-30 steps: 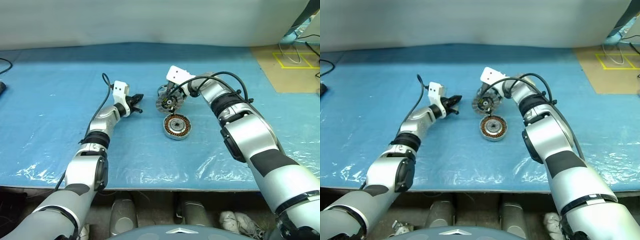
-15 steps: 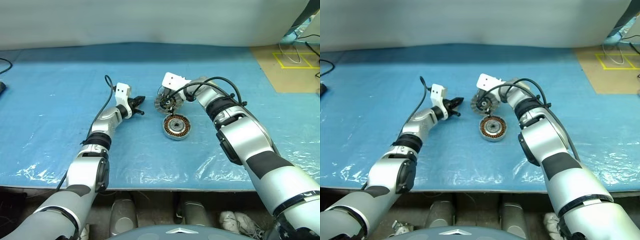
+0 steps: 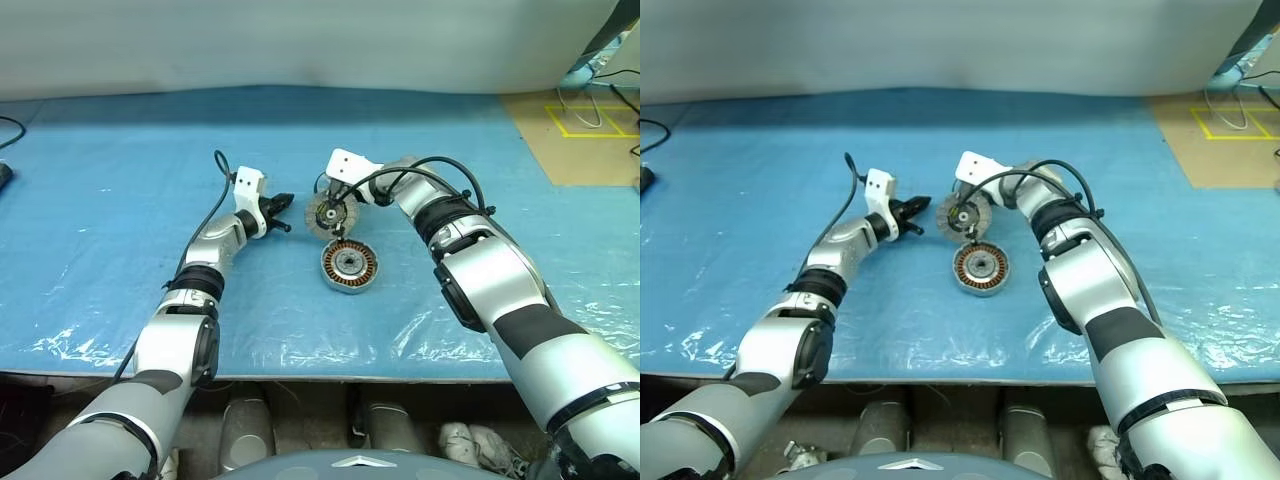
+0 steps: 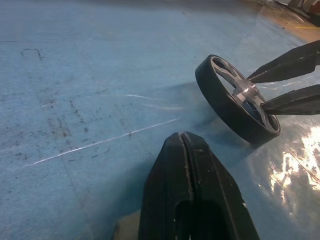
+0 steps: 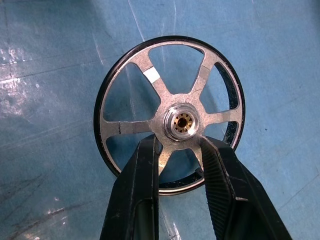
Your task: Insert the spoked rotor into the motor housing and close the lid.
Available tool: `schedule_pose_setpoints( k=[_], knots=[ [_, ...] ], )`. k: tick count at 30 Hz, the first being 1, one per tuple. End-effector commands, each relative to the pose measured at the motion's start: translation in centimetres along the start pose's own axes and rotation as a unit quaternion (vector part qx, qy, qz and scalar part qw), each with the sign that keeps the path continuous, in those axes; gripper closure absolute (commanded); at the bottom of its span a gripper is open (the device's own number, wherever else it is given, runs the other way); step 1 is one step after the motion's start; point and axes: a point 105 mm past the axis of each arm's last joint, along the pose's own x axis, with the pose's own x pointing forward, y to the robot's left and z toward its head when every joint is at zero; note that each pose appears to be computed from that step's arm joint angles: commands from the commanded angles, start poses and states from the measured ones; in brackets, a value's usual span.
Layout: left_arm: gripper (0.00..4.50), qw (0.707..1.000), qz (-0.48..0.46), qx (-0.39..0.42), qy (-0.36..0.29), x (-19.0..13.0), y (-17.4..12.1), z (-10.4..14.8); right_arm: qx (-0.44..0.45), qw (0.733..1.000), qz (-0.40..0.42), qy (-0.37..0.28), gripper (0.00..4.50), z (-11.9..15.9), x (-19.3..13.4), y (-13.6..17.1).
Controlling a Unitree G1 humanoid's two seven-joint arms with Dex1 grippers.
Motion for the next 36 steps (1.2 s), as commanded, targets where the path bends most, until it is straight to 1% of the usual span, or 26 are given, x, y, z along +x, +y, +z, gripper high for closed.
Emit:
schedule_pose_setpoints(
  k=[1, 5, 9, 12, 17, 18, 22, 25, 27, 30, 32, 36],
  knots=[
    [4.5, 1.0, -0.008, 0.02, -0.015, 0.0, -0.2, 0.9, 0.031, 0.999, -0.037, 0.016, 3.65, -1.4, -0.7, -1.4],
    [4.5, 1.0, -0.009, 0.026, -0.013, 0.0, -0.4, 0.9, 0.055, 0.992, -0.095, 0.056, 3.65, -3.0, -1.9, -3.6],
    [4.5, 0.999, -0.015, 0.028, -0.004, 0.2, -0.6, 0.5, 0.101, 0.984, -0.121, 0.089, 3.65, -4.9, -3.1, -4.8],
    [4.5, 0.999, -0.027, 0.025, -0.007, 0.2, -1.0, 0.7, 0.12, 0.979, -0.124, 0.107, 3.65, -6.3, -4.1, -5.2],
    [4.5, 0.992, -0.091, 0.089, 0.011, -0.1, -2.8, -0.1, 0.13, 0.982, -0.1, 0.096, 3.65, -7.3, -7.2, -5.2],
    [4.5, 0.989, -0.108, 0.102, 0.013, -0.3, -3.3, -0.4, 0.124, 0.984, -0.09, 0.087, 3.65, -7.3, -8.1, -4.8],
    [4.5, 0.976, -0.163, 0.143, 0.013, -1.0, -4.8, -0.7, 0.089, 0.994, -0.033, 0.05, 3.65, -7.2, -11.8, -1.1],
    [4.5, 0.976, -0.173, 0.132, -0.01, -1.3, -5.2, 0.3, 0.065, 0.998, 0.004, 0.016, 3.65, -6.4, -14.2, 1.4],
    [4.5, 0.969, -0.203, 0.139, -0.026, -1.9, -6.0, 1.0, 0.061, 0.998, 0.026, 0.003, 3.65, -6.3, -15.7, 2.9],
    [4.5, 0.954, -0.263, 0.14, -0.041, -3.7, -7.5, 1.6, 0.057, 0.996, 0.069, -0.017, 3.65, -6.3, -17.1, 5.5],
    [4.5, 0.943, -0.298, 0.139, -0.04, -5.1, -8.3, 1.6, 0.057, 0.995, 0.083, -0.021, 3.65, -6.6, -17.6, 6.6],
    [4.5, 0.924, -0.34, 0.174, 0.023, -8.3, -8.2, -0.5, 0.087, 0.994, 0.063, 0.004, 3.65, -8.6, -17.3, 6.9]
  ],
)
